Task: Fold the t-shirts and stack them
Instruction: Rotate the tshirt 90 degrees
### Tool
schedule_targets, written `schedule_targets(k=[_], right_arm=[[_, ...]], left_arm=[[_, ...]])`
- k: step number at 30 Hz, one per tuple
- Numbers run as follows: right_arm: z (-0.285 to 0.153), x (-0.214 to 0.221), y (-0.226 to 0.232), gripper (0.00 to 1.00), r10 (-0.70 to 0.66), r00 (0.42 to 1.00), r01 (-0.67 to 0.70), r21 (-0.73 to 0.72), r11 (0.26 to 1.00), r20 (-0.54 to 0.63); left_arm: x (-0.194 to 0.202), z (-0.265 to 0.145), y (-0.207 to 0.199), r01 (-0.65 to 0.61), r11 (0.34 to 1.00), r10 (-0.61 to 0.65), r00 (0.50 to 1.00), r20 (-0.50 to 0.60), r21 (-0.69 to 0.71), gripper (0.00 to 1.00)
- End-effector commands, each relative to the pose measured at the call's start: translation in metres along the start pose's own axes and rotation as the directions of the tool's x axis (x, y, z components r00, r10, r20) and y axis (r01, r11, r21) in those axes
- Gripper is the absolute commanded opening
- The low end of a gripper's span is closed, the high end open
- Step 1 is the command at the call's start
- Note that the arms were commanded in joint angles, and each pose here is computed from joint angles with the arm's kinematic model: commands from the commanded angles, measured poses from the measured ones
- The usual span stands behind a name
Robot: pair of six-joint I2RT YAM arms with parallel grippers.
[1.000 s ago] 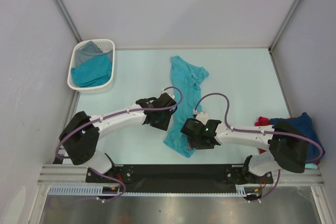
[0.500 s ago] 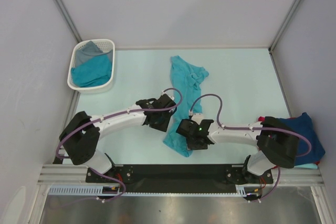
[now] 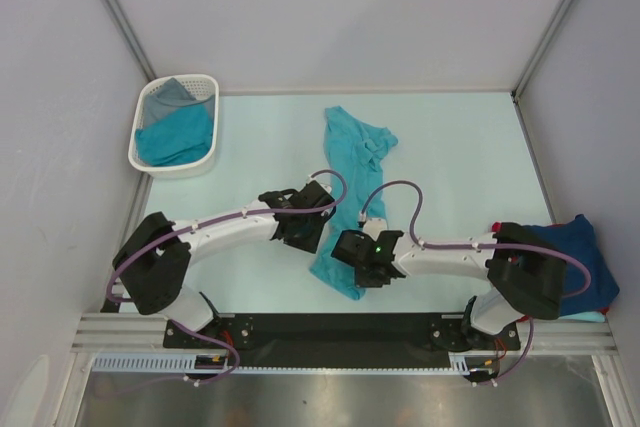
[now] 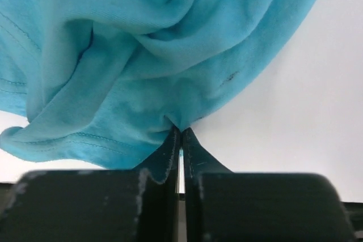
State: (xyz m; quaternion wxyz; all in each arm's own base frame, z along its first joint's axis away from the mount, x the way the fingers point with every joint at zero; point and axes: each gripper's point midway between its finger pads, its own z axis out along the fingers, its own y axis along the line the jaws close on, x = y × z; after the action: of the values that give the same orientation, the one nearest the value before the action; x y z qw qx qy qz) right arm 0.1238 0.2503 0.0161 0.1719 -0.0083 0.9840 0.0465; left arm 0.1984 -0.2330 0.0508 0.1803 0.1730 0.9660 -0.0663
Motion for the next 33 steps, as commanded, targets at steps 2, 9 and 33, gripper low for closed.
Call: schedule_targets(k=[2,9,33], right_arm=[[-0.009,0.023,-0.034,0.0,0.012,0.999,-0.006,0.123,0.992,-0.05],[-0.033,0.028,-0.067,0.0,0.046,0.998,-0.038,0.195,0.98,-0.034],[-0.074,-0.044,-0.041,0.82,0.007,0.985,-0.02,0.073,0.997,0.174]], left_arm=[[-0.012,-0.011,-0.005,-0.008,1.0,0.006,0.998,0.062,0.03,0.4],[-0.018,-0.01,-0.011,-0.002,0.999,-0.002,0.998,0.067,0.051,0.4],[-0.068,-0.023,-0.014,0.013,1.0,-0.015,0.987,0.163,0.012,0.43]])
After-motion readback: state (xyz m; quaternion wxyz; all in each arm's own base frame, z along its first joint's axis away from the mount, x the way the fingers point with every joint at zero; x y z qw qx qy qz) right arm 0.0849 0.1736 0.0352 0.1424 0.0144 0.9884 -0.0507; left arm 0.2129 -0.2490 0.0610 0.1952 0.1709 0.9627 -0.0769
